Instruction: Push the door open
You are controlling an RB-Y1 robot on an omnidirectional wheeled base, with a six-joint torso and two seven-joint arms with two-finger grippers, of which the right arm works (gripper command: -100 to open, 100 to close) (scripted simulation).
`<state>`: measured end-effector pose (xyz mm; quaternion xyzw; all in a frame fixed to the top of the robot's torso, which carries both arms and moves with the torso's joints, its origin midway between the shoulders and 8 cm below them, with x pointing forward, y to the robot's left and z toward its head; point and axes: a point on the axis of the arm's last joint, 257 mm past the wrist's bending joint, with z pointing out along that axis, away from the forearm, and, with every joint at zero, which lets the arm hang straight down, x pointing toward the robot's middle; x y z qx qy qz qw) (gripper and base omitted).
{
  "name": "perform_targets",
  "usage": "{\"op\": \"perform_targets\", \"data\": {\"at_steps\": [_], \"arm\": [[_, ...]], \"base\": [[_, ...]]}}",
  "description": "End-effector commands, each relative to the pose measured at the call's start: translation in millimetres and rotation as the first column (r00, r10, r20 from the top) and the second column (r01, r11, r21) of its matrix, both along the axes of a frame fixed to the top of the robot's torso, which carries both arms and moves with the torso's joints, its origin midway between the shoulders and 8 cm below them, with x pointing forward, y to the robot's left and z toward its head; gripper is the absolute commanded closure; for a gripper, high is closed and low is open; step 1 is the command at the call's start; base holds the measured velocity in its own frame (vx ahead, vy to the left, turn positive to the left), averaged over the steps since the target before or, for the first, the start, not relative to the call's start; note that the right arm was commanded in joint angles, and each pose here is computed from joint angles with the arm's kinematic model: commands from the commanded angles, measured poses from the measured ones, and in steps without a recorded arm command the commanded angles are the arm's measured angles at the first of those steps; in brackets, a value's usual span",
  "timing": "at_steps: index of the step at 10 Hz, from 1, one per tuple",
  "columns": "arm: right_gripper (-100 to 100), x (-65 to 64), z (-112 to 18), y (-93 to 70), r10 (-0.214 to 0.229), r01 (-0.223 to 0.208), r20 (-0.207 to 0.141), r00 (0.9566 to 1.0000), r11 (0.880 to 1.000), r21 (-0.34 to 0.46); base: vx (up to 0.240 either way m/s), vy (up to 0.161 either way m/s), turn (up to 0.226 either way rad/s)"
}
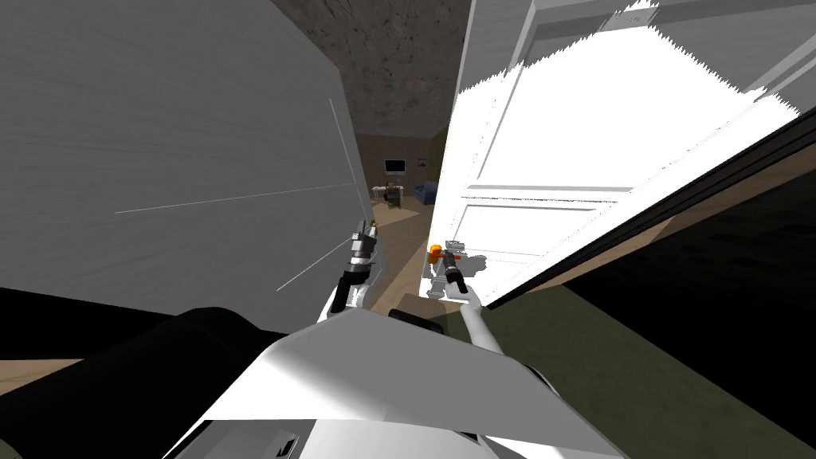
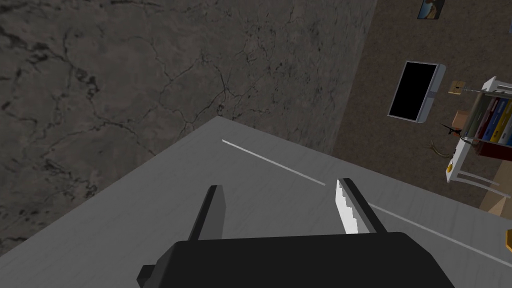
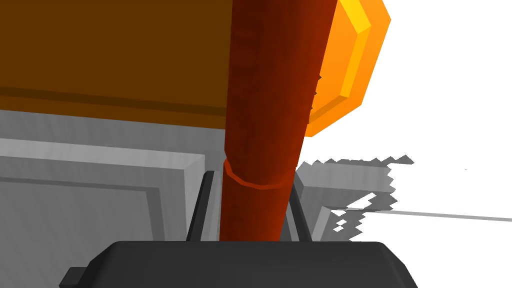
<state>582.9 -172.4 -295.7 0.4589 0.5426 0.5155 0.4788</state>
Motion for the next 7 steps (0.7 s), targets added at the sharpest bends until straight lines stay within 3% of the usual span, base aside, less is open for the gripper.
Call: {"op": "perform_targets", "data": {"at_steps": [1,3,7], "arm": [[100,2.9,4.5,-16.0,-0.029,0.029,0.015,0.9995,1.000,-0.002],[100,4.6,4.8,-27.6,-0.055,0.055,0.014,0.9984,0.998,0.004],[100,6.7,4.5,-47.0,-0.105,0.105,0.011,0.9944,0.994,0.023]], "base": [[0.120,0.107,-0.081],[0.116,0.102,-0.057],[0.140,0.160,-0.100]]}}
